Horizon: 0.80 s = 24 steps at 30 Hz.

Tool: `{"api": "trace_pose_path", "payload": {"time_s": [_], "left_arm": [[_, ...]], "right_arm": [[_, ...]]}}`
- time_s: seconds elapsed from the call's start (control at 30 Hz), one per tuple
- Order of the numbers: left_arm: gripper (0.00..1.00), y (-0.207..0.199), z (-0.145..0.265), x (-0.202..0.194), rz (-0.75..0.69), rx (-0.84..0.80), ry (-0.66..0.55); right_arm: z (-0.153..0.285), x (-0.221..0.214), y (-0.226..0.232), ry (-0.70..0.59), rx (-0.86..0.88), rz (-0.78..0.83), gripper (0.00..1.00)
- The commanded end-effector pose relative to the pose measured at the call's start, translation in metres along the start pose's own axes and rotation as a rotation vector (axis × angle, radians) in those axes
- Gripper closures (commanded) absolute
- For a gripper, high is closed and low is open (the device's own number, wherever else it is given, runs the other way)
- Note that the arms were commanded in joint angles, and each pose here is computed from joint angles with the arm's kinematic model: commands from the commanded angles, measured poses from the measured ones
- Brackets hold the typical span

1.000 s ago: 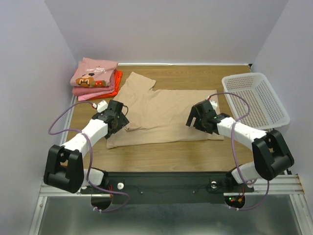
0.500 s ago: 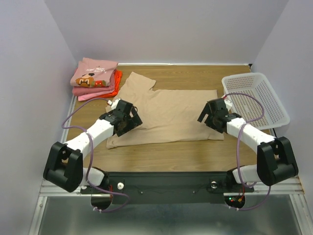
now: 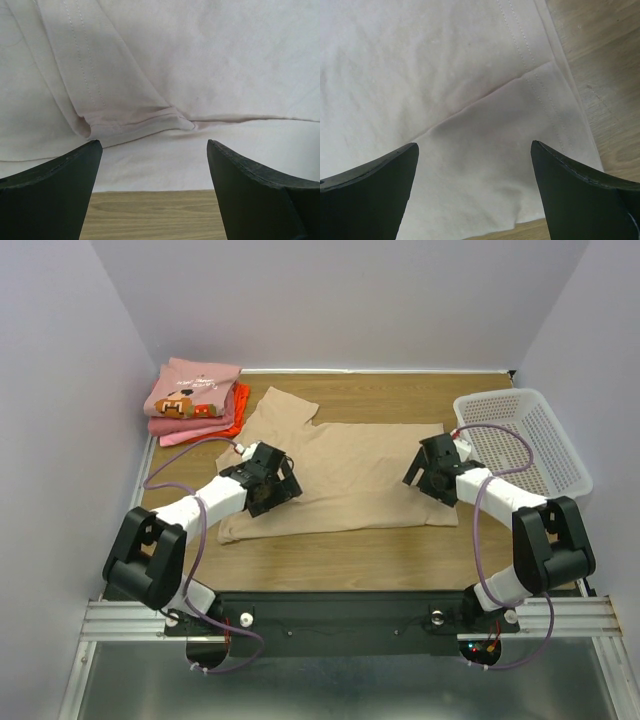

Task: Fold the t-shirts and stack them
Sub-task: Fold the tshirt

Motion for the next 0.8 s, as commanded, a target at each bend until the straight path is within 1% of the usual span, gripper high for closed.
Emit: {"api": "trace_pose_path", "payload": {"time_s": [0.0,0.07,0.2,0.3,0.37,0.4,0.43,0.5,0.57,0.63,0.67,0.77], "left_arm": [[0.02,-0.011,-0.005,0.008,-0.017,0.006,-0.039],[0.02,-0.009,-0.011,0.009,-0.009,0.041,-0.051],[0.02,-0.013,-0.021,0.021,-0.012,0.133,-0.139],[0.02,-0.037,-0.027,0.036,-0.029,0.100,-0.180],[0.02,-0.045,-0.034,0.040,-0.046,0.100,-0.184],[0.02,-0.045,-0.045,0.039,-0.076,0.127,-0.166],[0.02,-0.055,-0.047,0.043,-0.084,0.108,-0.163],[0.02,-0.058,-0.061,0.043,-0.105,0.126,-0.148],[0.02,-0.069,-0.069,0.046,-0.136,0.107,-0.128],[0.02,-0.074,-0.067,0.046,-0.145,0.083,-0.108],[0.02,-0.076,-0.061,0.048,-0.141,0.070,-0.118],[0.02,-0.065,-0.048,0.052,-0.116,0.114,-0.181]], "right_arm": [[-0.005,-0.001,-0.004,-0.009,-0.032,-0.012,0.00],[-0.005,-0.005,-0.006,-0.003,-0.039,-0.010,0.00],[-0.004,-0.008,-0.009,0.001,-0.040,-0.012,0.00],[-0.004,-0.009,-0.011,0.004,-0.040,-0.014,0.00],[-0.004,-0.009,-0.010,0.006,-0.033,-0.011,0.00],[-0.003,-0.009,-0.010,0.008,-0.027,-0.009,0.00],[-0.003,-0.009,-0.010,0.007,-0.024,-0.008,0.00],[-0.002,-0.009,-0.011,0.002,-0.028,-0.013,0.00],[-0.001,-0.009,-0.011,0.001,-0.026,-0.013,0.00],[0.000,-0.008,-0.011,-0.001,-0.019,-0.012,0.00],[0.001,-0.008,-0.012,-0.005,-0.018,-0.012,0.00],[0.002,-0.009,-0.013,-0.007,-0.017,-0.008,0.00]]}}
Point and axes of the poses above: each gripper's point midway between its finger pads, its own z axis back along the fingers, its own y axis along the line the jaws close on, x = y × z, the point moved 9 cm from there along z, back along the fingers, and after that the axes turned 11 degrees about z, right-handed, at the moved point
